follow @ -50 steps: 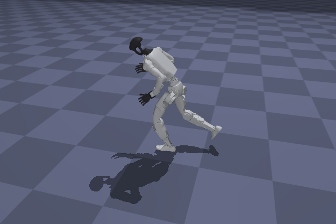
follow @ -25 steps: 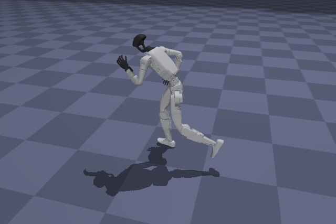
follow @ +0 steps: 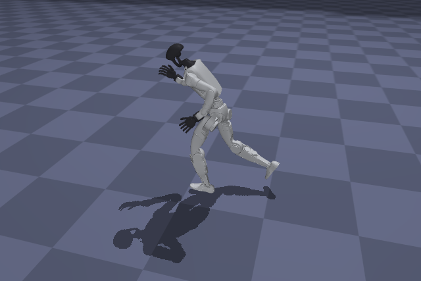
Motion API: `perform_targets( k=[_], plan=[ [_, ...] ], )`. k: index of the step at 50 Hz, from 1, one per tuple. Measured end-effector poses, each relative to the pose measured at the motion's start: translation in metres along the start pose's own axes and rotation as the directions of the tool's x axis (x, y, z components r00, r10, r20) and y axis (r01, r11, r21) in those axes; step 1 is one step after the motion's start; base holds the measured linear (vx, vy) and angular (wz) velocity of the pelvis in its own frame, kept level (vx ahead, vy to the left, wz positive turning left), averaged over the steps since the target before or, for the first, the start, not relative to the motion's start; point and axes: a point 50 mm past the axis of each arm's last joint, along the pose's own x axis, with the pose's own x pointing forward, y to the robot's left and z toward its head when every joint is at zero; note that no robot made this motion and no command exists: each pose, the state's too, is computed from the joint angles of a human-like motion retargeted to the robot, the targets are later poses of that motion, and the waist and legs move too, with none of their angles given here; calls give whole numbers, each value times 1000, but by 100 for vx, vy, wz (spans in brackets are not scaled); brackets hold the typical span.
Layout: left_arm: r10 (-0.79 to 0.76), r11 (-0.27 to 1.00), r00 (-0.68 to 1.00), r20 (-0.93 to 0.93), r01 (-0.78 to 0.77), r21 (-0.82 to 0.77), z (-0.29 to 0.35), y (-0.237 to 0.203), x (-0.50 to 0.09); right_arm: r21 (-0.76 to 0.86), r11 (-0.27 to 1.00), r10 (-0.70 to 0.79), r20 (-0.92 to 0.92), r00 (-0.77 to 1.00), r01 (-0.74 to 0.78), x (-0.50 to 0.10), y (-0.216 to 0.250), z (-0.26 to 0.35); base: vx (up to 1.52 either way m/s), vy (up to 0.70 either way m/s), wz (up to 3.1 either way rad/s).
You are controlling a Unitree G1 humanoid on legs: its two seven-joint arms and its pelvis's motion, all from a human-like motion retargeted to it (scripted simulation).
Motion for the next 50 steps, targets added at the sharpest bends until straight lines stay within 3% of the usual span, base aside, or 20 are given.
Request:
perform_targets(
  k=[3,6,9,12,15,18,21,23,25,27,29,32,36,40,45,50],
  plan=[
    [83,994,961,264,-63,-86,52,-41,81,-99,994,-3,-502,865,-54,-81,-8,-68,129,14,93],
    [162,987,734,660,-122,-108,177,-63,150,-175,963,-34,-833,553,-205,-183,-37,-89,124,4,141],
    [325,939,364,873,-233,-253,307,-56,155,-223,843,-23,-924,382,-489,-236,-77,-58,126,-11,176],
    [473,867,18,881,-187,-462,398,-32,116,-204,647,13,-960,279,-734,-249,-111,-24,130,-28,185],
    [526,842,-203,826,-13,-539,445,-13,71,-169,559,-61,-985,164,-812,-263,-138,5,138,-47,176],
    [525,850,-262,810,112,-515,456,-15,52,-170,579,-196,-978,66,-797,-288,-152,32,143,-63,101],
    [512,857,-180,840,169,-486,433,-33,61,-252,652,-321,-946,41,-715,-304,-155,43,141,-69,56],
    [465,885,-92,881,90,-458,398,-49,77,-313,698,-352,-933,72,-644,-304,-151,37,135,-70,17],
    [377,926,98,921,-70,-371,341,-64,105,-349,730,-300,-936,183,-588,-287,-139,4,126,-69,-74],
    [265,964,409,873,-129,-232,264,-75,130,-372,749,-188,-913,363,-549,-244,-119,-49,113,-59,-162],
    [121,992,713,691,-53,-119,179,-78,139,-385,769,-31,-819,573,-510,-171,-85,-97,101,-41,-214],
    [-79,989,928,364,118,-86,75,-67,113,-402,842,136,-485,864,-358,-50,-19,-108,95,-21,-216],
    [-241,958,968,70,249,-145,5,-36,54,-222,964,158,31,987,-147,47,47,-45,99,-4,-130],
    [-310,943,947,-87,294,-159,-14,1,8,33,982,166,290,942,-183,61,71,17,113,14,-98],
    [-242,967,954,-176,223,-124,-16,32,-30,193,950,182,300,936,-246,26,60,41,126,35,-130],
    [-116,991,973,-198,101,-85,-26,31,-37,314,910,275,28,961,-270,-18,60,15,119,47,-72]
  ],
)
